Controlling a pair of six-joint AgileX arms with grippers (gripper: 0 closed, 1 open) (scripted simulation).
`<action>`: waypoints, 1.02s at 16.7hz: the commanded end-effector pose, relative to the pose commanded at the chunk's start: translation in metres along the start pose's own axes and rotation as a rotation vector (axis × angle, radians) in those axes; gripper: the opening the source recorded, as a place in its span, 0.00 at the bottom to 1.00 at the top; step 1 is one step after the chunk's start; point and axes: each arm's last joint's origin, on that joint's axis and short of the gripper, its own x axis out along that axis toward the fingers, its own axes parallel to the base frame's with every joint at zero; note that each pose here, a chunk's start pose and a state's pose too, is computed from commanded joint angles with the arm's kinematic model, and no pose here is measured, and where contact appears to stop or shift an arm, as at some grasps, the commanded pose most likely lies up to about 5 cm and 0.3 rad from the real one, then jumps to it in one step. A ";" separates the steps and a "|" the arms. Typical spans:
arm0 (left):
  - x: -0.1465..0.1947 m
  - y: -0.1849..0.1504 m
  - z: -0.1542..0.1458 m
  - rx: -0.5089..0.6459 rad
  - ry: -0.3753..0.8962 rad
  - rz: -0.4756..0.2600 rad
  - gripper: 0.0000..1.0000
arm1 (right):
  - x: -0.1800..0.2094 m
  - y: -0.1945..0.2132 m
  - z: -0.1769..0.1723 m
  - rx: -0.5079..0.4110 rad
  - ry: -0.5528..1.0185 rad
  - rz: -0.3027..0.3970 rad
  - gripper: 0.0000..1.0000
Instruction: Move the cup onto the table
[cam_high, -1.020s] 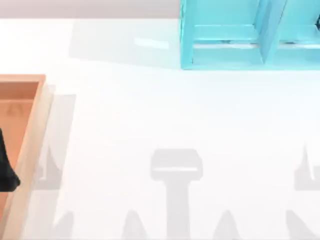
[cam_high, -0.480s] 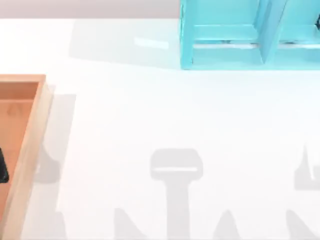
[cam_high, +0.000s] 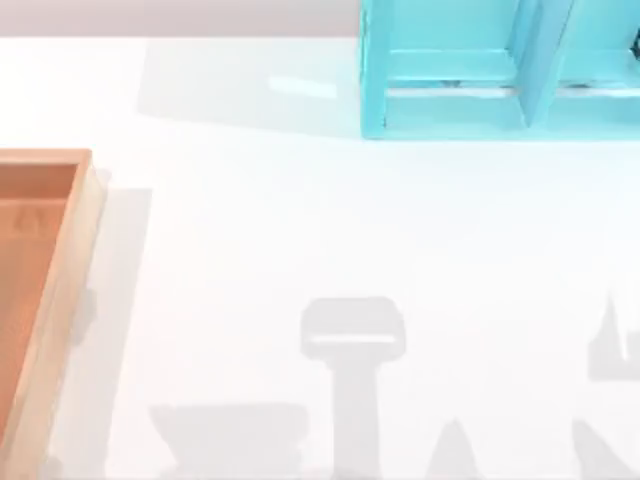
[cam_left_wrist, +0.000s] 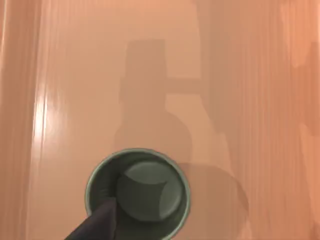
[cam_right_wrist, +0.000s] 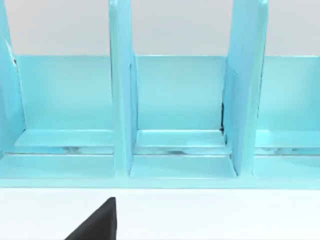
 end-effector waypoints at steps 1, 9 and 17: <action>0.005 0.005 0.011 0.003 0.088 -0.010 1.00 | 0.000 0.000 0.000 0.000 0.000 0.000 1.00; 0.039 0.035 0.060 0.008 0.510 -0.094 1.00 | 0.000 0.000 0.000 0.000 0.000 0.000 1.00; 0.051 0.034 0.055 0.009 0.531 -0.100 1.00 | 0.000 0.000 0.000 0.000 0.000 0.000 1.00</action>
